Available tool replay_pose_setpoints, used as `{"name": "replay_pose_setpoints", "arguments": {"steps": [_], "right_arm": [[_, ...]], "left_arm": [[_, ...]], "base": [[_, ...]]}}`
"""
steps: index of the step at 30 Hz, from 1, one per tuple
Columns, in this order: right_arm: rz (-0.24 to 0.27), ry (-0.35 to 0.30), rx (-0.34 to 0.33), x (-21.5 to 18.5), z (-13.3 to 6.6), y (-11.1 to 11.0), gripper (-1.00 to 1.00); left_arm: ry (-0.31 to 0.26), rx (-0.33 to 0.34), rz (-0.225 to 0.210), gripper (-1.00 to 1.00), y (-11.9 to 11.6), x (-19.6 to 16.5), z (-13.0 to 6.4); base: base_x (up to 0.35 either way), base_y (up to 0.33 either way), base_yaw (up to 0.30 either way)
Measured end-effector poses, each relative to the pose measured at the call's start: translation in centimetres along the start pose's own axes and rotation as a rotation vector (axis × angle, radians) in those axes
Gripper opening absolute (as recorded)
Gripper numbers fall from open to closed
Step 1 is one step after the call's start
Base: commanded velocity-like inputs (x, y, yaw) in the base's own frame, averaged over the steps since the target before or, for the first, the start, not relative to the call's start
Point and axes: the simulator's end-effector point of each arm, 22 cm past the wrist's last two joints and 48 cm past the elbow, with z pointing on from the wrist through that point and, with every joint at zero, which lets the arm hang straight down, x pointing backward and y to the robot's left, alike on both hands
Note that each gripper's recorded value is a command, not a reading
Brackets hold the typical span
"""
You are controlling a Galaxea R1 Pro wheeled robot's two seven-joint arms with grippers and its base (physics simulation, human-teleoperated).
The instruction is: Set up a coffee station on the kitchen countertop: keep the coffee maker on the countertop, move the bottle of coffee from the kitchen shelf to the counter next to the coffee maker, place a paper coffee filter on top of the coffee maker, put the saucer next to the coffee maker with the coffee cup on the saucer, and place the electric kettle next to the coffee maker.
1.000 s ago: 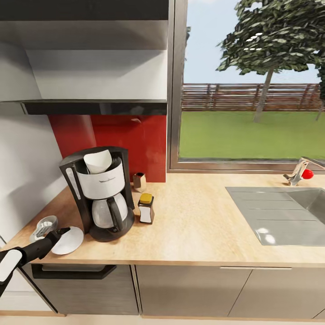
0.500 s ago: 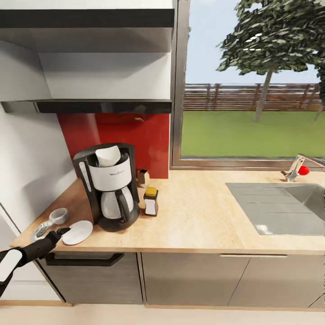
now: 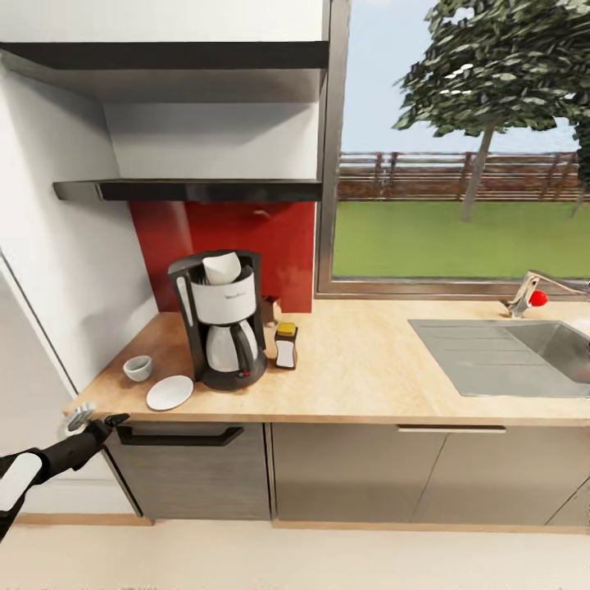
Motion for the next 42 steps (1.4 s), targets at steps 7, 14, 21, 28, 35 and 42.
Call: {"name": "replay_pose_setpoints", "arguments": {"steps": [7, 14, 21, 28, 35, 42], "right_arm": [[0.000, 0.000, 0.000, 0.0, 0.0, 0.0, 1.00], [0.001, 0.000, 0.000, 0.0, 0.0, 0.0, 1.00], [0.001, 0.000, 0.001, 0.0, 0.0, 0.0, 1.00], [-0.002, -0.001, 0.009, -0.1, 0.0, -0.6, 1.00], [-0.009, -0.004, 0.025, -0.3, 0.1, -2.0, 1.00], [-0.007, -0.004, 0.027, -0.4, 0.1, -2.0, 1.00]], "left_arm": [[0.092, -0.027, -0.025, 1.00, 3.5, 6.8, -0.2], [0.230, -0.229, 0.122, 1.00, 14.6, 18.6, -3.3], [0.284, -0.496, 0.452, 1.00, 28.8, 26.2, -10.6], [0.412, -0.524, 0.675, 1.00, 33.7, 32.4, -17.3], [0.417, -0.720, 0.777, 1.00, 36.3, 34.0, -20.3], [0.469, -0.679, 0.863, 1.00, 34.5, 37.4, -19.4]], "base": [[-0.019, 0.004, 0.000], [0.000, 0.000, 0.000], [0.000, 0.000, 0.000], [0.000, 0.000, 0.000], [0.000, 0.000, 0.000], [0.000, 0.000, 0.000]]}}
